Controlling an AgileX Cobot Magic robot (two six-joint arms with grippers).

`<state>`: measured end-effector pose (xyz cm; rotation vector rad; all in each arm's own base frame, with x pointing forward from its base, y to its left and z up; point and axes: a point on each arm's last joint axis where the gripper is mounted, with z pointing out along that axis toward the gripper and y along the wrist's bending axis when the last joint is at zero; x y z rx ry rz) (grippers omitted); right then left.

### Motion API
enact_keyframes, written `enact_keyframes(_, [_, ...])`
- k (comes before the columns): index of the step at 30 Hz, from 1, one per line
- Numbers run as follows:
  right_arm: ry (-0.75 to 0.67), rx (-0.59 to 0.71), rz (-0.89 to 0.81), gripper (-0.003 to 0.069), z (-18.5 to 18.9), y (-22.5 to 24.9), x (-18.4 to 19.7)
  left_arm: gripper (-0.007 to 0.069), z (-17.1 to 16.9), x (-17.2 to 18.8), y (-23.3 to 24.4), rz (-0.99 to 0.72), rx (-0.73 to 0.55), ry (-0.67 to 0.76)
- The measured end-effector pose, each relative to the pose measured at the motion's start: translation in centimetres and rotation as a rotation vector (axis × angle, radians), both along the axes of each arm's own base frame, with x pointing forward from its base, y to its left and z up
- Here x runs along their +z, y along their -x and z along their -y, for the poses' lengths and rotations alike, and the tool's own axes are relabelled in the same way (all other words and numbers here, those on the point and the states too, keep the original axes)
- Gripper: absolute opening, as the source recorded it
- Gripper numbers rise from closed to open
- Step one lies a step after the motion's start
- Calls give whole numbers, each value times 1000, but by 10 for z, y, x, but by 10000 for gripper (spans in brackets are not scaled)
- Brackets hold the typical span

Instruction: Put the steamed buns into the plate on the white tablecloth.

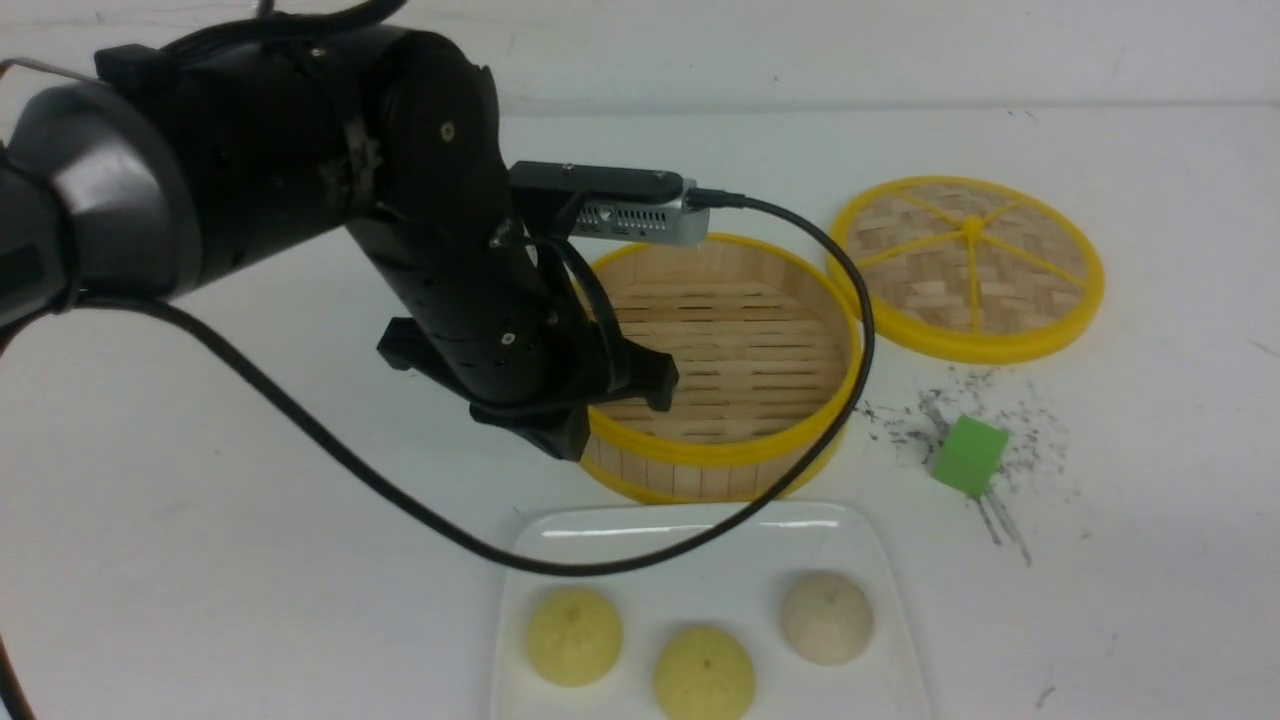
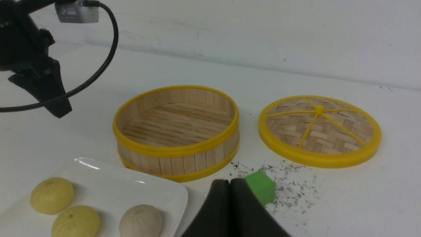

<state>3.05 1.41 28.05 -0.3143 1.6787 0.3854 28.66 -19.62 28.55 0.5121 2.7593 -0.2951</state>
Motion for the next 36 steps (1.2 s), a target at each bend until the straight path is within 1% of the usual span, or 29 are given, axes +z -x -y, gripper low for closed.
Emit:
enact_keyframes(6, [1, 0, 0, -4, 0, 0, 0, 13, -1, 0, -2, 31, -6, -17])
enact_keyframes(18, [-1, 0, 3, 1, 0, 0, 0, 13, -2, 0, -3, 36, -8, -21])
enact_keyframes(22, [-18, -57, 21, 4, 0, -3, -4, 17, -2, 0, -3, 43, -10, -31])
enact_keyframes(26, [-18, -211, 31, 6, 4, -13, -39, 17, -3, 0, -4, 47, -12, -36])
enact_keyframes(27, [-17, -218, 30, 6, 4, -14, -41, 17, -3, 0, -4, 47, -12, -36])
enact_keyframes(30, [26, -323, -92, 11, 8, -20, -85, 19, -5, 6, -2, 66, -13, -34])
enact_keyframes(31, [22, -329, -101, 11, 8, -20, -87, 19, -5, 8, -1, 71, -13, -33])
enact_keyframes(33, [50, -360, -180, 13, 10, -21, -106, 19, -11, 20, 4, 111, -17, -34])
enact_keyframes(36, [60, -371, -198, 12, 11, -21, -109, 19, -18, 37, 11, 164, -19, -30])
